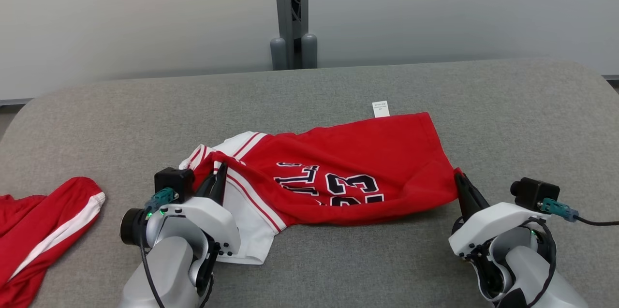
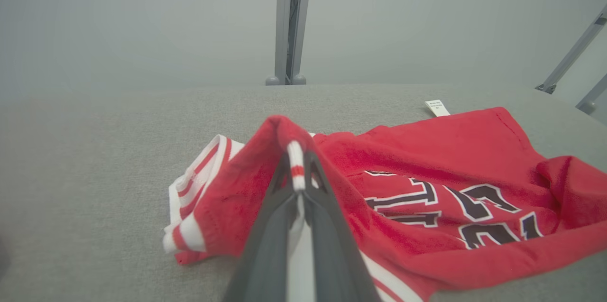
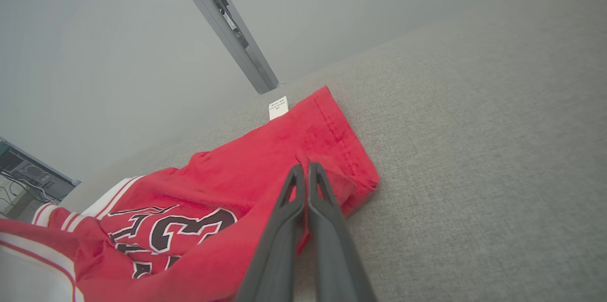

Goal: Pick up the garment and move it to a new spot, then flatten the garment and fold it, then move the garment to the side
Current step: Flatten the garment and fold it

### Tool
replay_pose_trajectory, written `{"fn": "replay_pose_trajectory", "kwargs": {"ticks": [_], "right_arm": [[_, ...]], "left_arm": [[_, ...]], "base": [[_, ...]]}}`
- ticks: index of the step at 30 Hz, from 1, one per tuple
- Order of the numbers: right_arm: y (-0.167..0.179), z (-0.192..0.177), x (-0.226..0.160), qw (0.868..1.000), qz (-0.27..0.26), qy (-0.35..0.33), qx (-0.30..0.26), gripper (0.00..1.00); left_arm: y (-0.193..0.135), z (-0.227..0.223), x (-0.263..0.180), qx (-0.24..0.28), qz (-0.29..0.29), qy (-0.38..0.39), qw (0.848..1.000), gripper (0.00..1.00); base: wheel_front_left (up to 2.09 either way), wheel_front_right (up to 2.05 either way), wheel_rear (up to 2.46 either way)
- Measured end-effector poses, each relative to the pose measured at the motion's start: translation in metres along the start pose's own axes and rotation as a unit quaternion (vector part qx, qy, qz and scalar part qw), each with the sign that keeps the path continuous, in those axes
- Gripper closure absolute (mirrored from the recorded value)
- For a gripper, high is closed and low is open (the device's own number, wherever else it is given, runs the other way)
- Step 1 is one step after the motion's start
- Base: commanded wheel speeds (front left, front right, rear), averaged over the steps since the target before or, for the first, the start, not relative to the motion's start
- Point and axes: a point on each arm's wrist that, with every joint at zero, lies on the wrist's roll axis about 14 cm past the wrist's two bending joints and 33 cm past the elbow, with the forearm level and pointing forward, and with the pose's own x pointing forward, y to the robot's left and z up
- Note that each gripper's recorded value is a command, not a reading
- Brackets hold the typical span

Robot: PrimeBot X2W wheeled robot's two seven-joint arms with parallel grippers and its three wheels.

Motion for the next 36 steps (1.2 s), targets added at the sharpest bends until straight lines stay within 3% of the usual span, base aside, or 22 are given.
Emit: {"fn": "replay_pose_trajectory", "kwargs": {"ticks": [9,10,11,17,24,30,36], "right_arm": [[-0.005,0.0,-0.001,1.0,-0.007,0.003,0.0,1.0],[-0.006,-0.001,-0.002,1.0,-0.008,0.004,0.0,1.0],[-0.006,-0.001,-0.002,1.0,-0.009,0.004,0.001,1.0],[-0.007,0.0,0.0,1.0,-0.009,0.003,0.004,1.0],[-0.002,0.0,0.004,1.0,-0.003,0.004,0.005,1.0],[0.006,-0.003,0.005,1.0,0.006,0.007,0.004,1.0],[0.015,-0.007,0.006,1.0,0.017,0.012,0.003,1.0]], "left_arm": [[-0.096,-0.018,0.006,0.022,-0.15,0.03,0.988,1.0],[-0.106,-0.025,0.002,0.027,-0.168,0.042,0.985,0.55],[-0.113,-0.033,-0.003,0.034,-0.179,0.055,0.982,0.0],[-0.133,-0.081,-0.033,0.064,-0.222,0.129,0.964,0.0],[-0.119,-0.088,-0.041,0.044,-0.196,0.134,0.97,0.0],[-0.079,-0.066,-0.029,0.025,-0.115,0.099,0.988,0.0],[-0.013,-0.033,-0.034,0.051,-0.029,0.04,0.997,0.0]], "base": [[0.0,0.0,0.0],[0.0,0.0,0.0],[0.0,0.0,0.0],[0.0,0.0,0.0],[0.0,0.0,0.0],[0.0,0.0,0.0],[0.0,0.0,0.0]]}}
